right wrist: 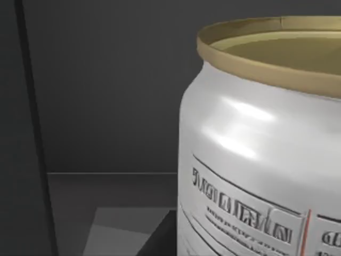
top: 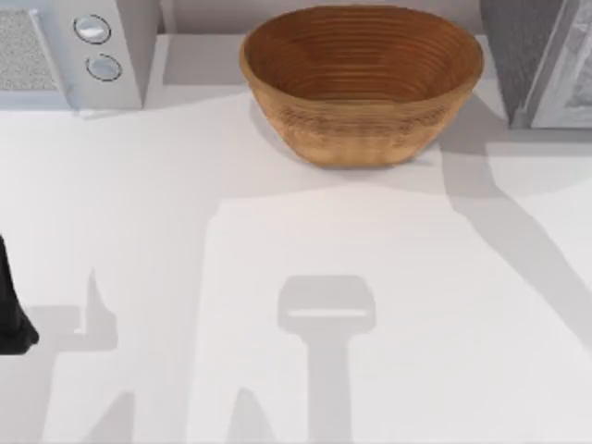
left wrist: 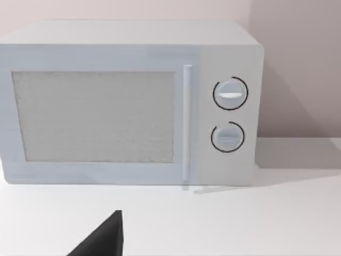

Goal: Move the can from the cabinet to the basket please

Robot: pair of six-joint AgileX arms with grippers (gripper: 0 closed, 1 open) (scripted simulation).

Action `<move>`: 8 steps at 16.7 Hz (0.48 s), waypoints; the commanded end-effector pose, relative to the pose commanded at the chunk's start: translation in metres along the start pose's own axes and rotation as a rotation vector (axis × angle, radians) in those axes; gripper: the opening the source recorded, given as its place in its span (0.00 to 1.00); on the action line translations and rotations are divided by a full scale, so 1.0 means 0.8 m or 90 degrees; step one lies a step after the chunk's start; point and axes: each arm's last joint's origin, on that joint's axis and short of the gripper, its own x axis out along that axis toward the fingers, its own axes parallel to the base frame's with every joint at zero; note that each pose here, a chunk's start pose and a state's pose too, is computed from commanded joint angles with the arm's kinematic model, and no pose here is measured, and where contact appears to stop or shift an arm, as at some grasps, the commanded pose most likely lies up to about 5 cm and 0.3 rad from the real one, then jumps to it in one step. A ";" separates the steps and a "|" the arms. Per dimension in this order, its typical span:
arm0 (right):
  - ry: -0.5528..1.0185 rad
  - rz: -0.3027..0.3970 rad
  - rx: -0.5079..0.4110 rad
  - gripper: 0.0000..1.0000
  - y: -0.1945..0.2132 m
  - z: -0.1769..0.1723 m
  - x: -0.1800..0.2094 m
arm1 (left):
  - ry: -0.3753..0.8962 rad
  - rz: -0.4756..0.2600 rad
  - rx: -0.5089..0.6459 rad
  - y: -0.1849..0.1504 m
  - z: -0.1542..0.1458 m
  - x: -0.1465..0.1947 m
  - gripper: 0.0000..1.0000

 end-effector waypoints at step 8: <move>-0.001 0.000 0.001 0.00 -0.011 -0.005 -0.007 | 0.000 0.000 0.000 0.000 0.000 0.000 1.00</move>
